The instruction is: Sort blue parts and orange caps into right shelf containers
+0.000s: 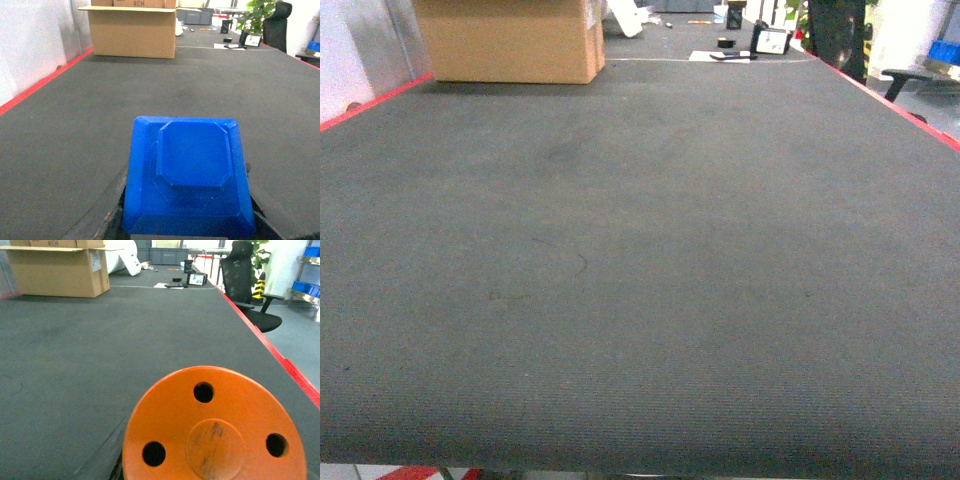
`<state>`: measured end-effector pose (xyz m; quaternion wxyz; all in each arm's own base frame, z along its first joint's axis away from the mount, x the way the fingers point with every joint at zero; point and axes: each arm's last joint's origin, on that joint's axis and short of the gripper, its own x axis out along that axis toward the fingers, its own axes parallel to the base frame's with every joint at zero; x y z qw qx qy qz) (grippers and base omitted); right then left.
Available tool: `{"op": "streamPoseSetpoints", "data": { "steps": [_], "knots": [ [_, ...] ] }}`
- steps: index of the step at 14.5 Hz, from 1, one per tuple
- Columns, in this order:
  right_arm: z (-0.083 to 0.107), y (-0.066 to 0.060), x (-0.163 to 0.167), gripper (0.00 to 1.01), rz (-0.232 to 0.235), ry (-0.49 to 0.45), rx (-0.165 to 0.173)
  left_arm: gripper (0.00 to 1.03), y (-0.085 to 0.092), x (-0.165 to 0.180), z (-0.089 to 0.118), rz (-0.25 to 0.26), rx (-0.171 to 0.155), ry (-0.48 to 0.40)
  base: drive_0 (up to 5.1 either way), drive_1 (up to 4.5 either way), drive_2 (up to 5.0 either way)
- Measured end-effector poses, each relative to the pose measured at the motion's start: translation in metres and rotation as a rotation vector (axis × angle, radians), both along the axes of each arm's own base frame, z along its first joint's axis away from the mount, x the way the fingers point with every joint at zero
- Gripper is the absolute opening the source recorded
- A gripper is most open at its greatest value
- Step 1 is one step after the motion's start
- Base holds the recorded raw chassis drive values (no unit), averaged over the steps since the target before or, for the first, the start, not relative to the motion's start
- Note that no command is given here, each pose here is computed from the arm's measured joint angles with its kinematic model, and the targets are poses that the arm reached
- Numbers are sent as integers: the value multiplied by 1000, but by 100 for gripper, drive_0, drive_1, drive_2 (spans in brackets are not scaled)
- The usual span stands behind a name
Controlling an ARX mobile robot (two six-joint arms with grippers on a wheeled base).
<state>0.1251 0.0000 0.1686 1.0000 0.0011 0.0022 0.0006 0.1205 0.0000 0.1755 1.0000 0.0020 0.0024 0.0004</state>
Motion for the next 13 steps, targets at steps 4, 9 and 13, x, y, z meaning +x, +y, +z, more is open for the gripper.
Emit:
{"op": "streamPoseSetpoints", "data": {
  "steps": [4,9,13],
  "knots": [
    [2,0,-8,46,-1,-12,0,44,0,-6,-4,-1,0,-20,0,0,0],
    [2,0,-15,46,-1,-19,0,44,0,-12,-5,-2,0,-18,0,0,0],
    [-1,0,-28,46,0,-12,0,44,0,-23,-9,-2,0,4,0,0,0]
  ]
}}
